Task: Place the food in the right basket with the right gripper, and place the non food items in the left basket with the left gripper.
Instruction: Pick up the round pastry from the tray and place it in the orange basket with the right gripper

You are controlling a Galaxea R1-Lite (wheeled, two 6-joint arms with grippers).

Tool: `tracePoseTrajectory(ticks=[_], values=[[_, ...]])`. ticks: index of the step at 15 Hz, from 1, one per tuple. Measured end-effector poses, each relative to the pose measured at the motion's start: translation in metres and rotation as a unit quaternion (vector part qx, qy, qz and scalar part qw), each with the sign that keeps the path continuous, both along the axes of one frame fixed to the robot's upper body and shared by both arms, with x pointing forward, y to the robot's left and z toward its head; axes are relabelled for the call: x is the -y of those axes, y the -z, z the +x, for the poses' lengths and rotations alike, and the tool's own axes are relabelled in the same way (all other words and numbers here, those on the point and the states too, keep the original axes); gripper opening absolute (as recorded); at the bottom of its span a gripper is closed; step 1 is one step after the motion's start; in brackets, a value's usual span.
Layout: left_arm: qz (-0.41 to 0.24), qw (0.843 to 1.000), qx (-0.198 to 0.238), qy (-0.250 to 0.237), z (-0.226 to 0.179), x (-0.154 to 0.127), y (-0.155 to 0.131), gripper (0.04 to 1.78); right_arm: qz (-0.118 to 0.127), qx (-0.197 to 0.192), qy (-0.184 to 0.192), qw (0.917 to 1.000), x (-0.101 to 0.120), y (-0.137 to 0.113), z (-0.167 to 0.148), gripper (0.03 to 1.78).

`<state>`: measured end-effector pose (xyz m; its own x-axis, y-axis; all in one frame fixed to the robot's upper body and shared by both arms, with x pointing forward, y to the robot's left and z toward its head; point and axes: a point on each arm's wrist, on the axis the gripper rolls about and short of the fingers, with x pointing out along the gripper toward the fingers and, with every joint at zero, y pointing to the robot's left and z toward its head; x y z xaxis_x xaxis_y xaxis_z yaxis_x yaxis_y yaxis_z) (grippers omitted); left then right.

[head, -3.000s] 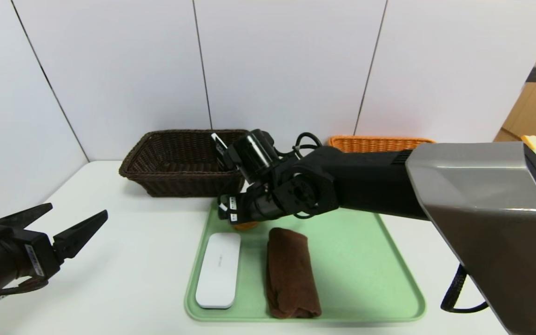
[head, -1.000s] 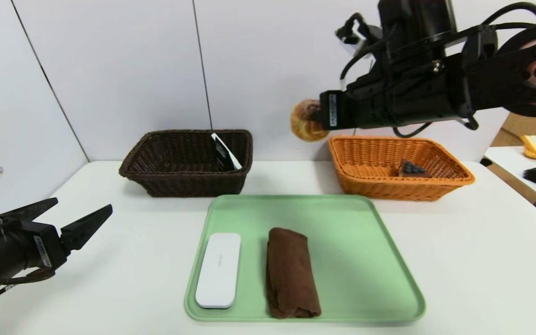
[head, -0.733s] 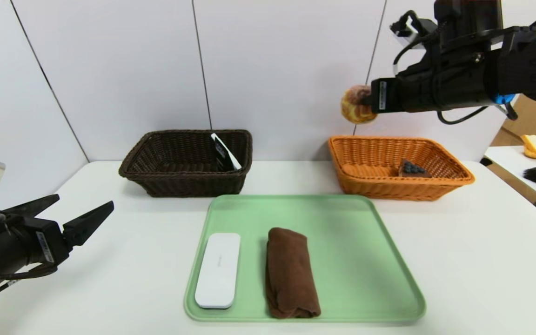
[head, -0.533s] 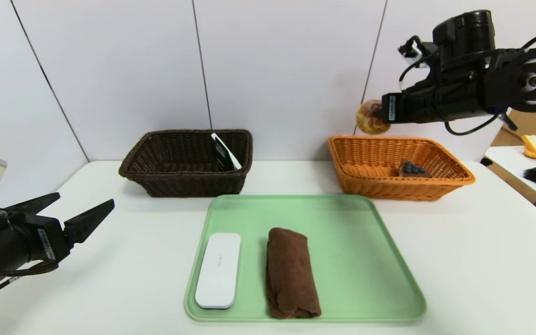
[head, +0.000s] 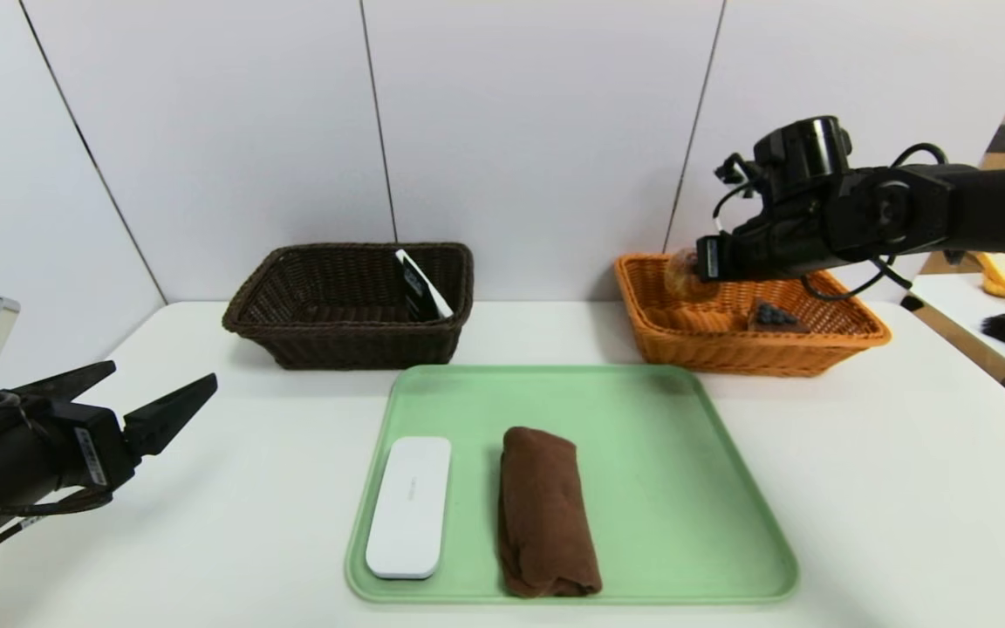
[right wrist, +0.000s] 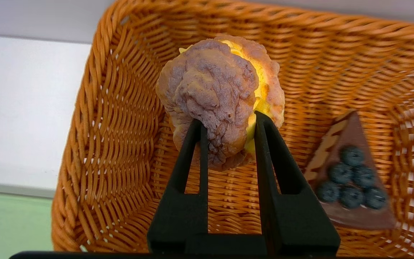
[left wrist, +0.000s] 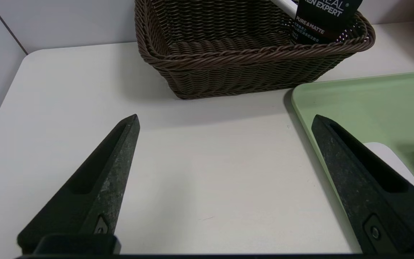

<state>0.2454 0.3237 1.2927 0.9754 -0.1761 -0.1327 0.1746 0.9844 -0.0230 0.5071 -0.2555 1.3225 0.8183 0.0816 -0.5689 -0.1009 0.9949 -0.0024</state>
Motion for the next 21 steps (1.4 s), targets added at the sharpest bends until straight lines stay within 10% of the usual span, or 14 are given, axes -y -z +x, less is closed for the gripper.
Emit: tracePoseTrajectory(ticks=[11, 21], values=[[0.000, 1.000, -0.004, 0.000, 0.002, 0.000, 0.001, 1.69, -0.010, -0.052, 0.002, 0.9986, -0.001, 0.038, 0.013, 0.40], [0.001, 1.000, -0.005, 0.000, 0.002, 0.000, 0.001, 1.69, -0.009, -0.030, 0.011, 0.9995, 0.000, 0.028, 0.012, 1.34]])
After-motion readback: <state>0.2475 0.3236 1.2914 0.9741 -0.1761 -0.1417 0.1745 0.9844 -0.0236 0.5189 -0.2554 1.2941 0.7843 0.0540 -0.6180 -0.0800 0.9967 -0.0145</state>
